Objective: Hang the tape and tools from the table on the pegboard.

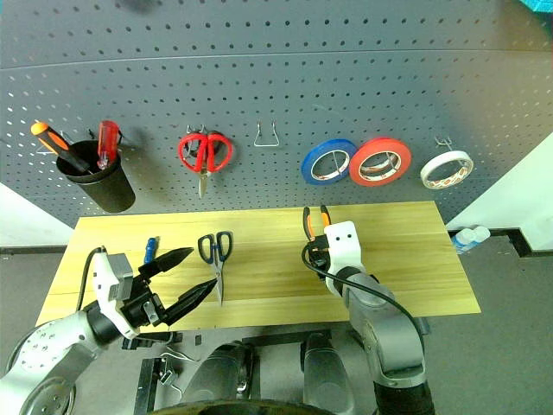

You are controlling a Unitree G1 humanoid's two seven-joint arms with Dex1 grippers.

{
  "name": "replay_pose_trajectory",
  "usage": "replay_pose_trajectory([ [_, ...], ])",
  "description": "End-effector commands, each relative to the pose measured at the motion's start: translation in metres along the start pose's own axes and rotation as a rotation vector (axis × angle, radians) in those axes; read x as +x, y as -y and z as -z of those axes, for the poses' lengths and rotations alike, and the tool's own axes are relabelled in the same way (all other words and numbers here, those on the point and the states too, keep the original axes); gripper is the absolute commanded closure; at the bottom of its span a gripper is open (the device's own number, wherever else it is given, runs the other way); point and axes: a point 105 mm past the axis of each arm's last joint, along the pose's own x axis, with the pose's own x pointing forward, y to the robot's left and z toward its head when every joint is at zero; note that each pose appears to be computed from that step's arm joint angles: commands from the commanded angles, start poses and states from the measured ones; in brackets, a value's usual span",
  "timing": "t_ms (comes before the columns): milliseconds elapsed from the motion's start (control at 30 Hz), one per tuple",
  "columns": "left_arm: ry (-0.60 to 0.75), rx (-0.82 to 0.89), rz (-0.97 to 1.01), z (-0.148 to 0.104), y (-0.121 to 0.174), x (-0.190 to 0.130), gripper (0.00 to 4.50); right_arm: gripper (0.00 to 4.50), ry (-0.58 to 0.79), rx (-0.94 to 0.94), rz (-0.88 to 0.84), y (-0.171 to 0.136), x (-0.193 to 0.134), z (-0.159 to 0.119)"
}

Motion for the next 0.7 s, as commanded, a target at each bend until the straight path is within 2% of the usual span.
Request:
replay_pose_trajectory([
  [33, 0.017, 0.032, 0.017, -0.005, 0.0, 0.001, 0.0, 2.41, 0.177, -0.001, -0.107, -0.015, -0.016, -0.032],
  [233, 0.035, 0.039, 0.018, -0.007, -0.005, 0.004, 0.0, 2.41, 0.341, 0.041, -0.265, -0.037, -0.036, -0.06],
  [400, 0.071, 0.045, 0.001, -0.012, -0.007, 0.003, 0.0, 2.41, 0.398, 0.054, -0.327, -0.047, -0.043, -0.072],
  [567, 0.108, 0.051, -0.02, -0.014, -0.008, 0.002, 0.0, 2.41, 0.496, 0.055, -0.361, -0.053, -0.045, -0.097],
  [700, 0.125, 0.05, -0.041, -0.012, -0.01, 0.0, 0.0, 2.41, 0.623, 0.047, -0.365, -0.06, -0.043, -0.137],
])
